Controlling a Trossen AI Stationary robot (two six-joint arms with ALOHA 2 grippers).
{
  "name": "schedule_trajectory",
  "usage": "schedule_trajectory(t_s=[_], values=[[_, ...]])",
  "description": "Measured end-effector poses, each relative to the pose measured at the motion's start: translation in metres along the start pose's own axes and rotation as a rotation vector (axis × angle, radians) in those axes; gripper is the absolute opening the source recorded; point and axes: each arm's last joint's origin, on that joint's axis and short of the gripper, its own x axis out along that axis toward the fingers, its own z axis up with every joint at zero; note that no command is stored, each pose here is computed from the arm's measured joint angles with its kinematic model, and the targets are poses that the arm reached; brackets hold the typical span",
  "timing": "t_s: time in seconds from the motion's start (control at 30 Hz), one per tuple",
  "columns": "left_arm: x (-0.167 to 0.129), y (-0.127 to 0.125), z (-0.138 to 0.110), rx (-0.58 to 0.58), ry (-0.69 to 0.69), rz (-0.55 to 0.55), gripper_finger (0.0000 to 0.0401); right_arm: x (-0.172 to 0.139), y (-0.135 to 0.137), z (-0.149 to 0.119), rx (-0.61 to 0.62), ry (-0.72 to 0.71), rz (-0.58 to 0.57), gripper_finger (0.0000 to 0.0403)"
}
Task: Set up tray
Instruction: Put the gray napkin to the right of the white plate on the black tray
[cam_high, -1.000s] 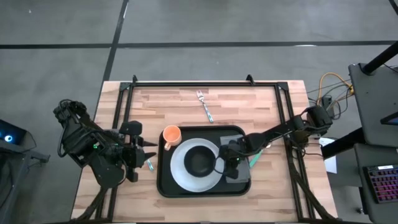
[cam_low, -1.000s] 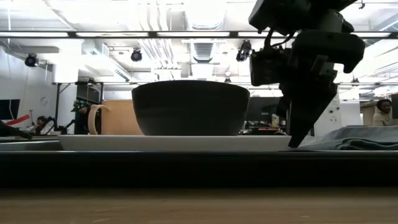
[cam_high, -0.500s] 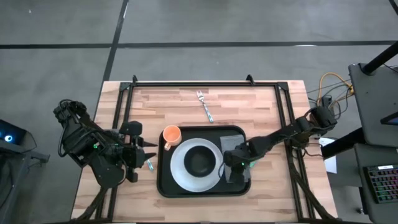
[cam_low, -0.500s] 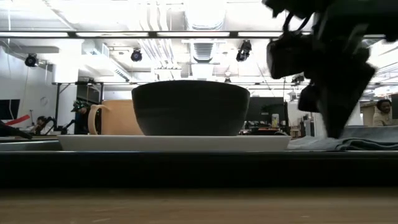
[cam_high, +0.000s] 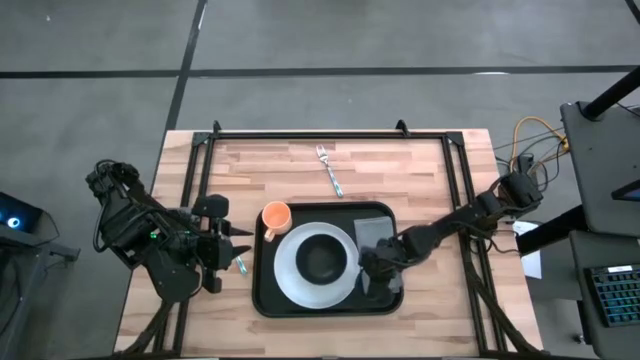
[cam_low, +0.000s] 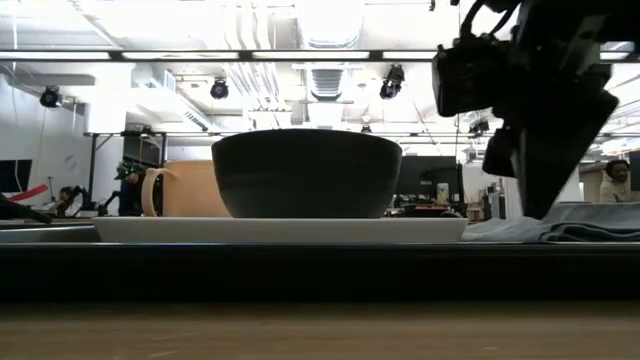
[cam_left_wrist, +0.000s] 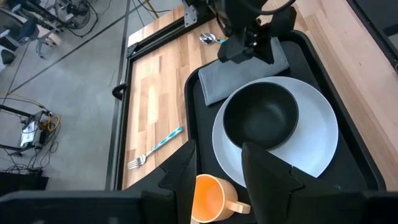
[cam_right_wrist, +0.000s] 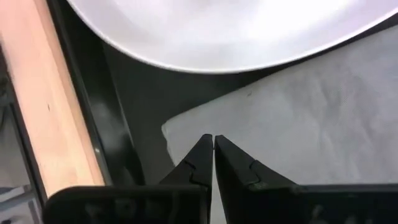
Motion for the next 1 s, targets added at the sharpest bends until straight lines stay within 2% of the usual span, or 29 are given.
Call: schedule_trajectory(t_s=[0.5,0.77,1.0], values=[[0.000,0.000,0.000,0.000,0.000,0.000,0.0110,0.003,0.000,0.001,-0.002,-0.023,0.017,0.0008],[0.000,0.000,0.000,0.000,0.000,0.000,0.0110,0.026,-0.003,0.001,-0.009,0.020,0.018,0.0008],[0.000,0.000,0.000,0.000,0.000,0.000,0.0110,0.026,0.000,0.009,-0.045,0.002,0.027,0.0008]])
